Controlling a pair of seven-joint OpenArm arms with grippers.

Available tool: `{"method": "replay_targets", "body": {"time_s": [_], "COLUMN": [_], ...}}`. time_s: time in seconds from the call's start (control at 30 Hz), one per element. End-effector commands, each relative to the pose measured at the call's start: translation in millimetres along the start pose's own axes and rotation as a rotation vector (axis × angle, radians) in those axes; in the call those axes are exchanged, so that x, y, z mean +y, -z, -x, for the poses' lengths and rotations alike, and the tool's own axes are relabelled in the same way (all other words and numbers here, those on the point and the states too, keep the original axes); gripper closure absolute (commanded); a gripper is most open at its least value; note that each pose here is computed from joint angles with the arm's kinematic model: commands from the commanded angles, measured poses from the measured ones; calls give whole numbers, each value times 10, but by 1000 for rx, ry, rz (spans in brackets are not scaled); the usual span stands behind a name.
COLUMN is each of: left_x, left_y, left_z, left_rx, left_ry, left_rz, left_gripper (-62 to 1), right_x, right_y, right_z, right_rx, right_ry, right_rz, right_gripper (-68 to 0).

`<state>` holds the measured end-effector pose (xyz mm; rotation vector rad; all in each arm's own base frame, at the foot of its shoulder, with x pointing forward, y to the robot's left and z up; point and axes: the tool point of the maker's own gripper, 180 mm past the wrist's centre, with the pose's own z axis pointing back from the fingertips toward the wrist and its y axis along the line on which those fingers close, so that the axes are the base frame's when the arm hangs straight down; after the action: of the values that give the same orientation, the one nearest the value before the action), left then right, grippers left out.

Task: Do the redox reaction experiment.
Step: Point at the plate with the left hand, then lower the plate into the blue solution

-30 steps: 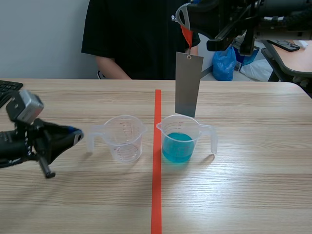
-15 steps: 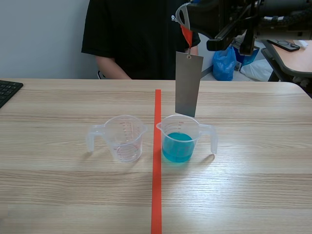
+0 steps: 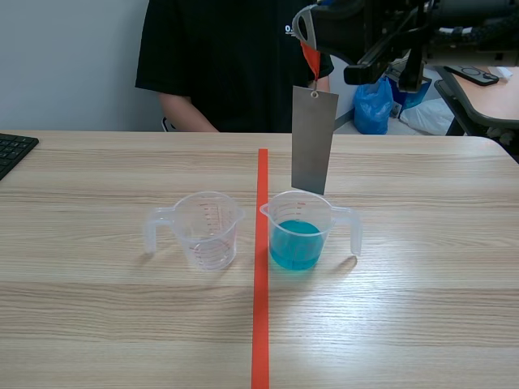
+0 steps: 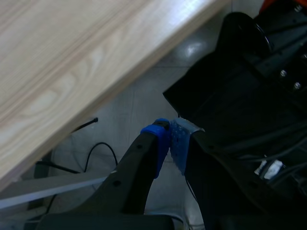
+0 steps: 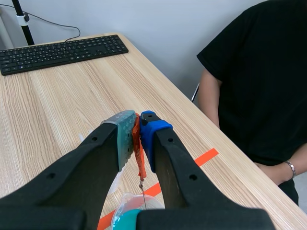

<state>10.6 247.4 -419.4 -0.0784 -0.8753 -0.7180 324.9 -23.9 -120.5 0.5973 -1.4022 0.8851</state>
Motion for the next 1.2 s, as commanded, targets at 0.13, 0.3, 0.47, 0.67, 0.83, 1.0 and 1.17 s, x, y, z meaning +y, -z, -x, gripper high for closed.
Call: {"method": "replay_targets", "body": {"time_s": [0.13, 0.3, 0.47, 0.67, 0.83, 1.0, 1.17], "left_x": [-130, -136, -129, -129, -129, -128, -128], "left_y": [2, 4, 4, 4, 4, 5, 5], "left_z": [-51, -49, -41, -35, -35, -11, -10], "left_rx": [-20, -19, -15, -12, -11, 2, 3], "left_ry": [12, 14, 16, 16, 16, 16, 16], "left_rz": [9, 11, 11, 11, 11, 11, 11], "left_gripper": [-38, -38, -38, -38, -38, -38, -38], "right_x": [-32, -46, -91, -27, -12, -35, -43], "right_y": [-5, -3, 1, 74, 120, 158, 212], "right_z": [-111, -87, -24, 112, 267, 442, 616], "right_rx": [-33, -38, -42, -33, -10, 12, 32], "right_ry": [-11, 19, 47, 89, 128, 177, 209], "right_rz": [1, -3, -1, -39, -49, -46, -40], "right_gripper": [-13, -13, -13, -13, -13, -13, -13]}}
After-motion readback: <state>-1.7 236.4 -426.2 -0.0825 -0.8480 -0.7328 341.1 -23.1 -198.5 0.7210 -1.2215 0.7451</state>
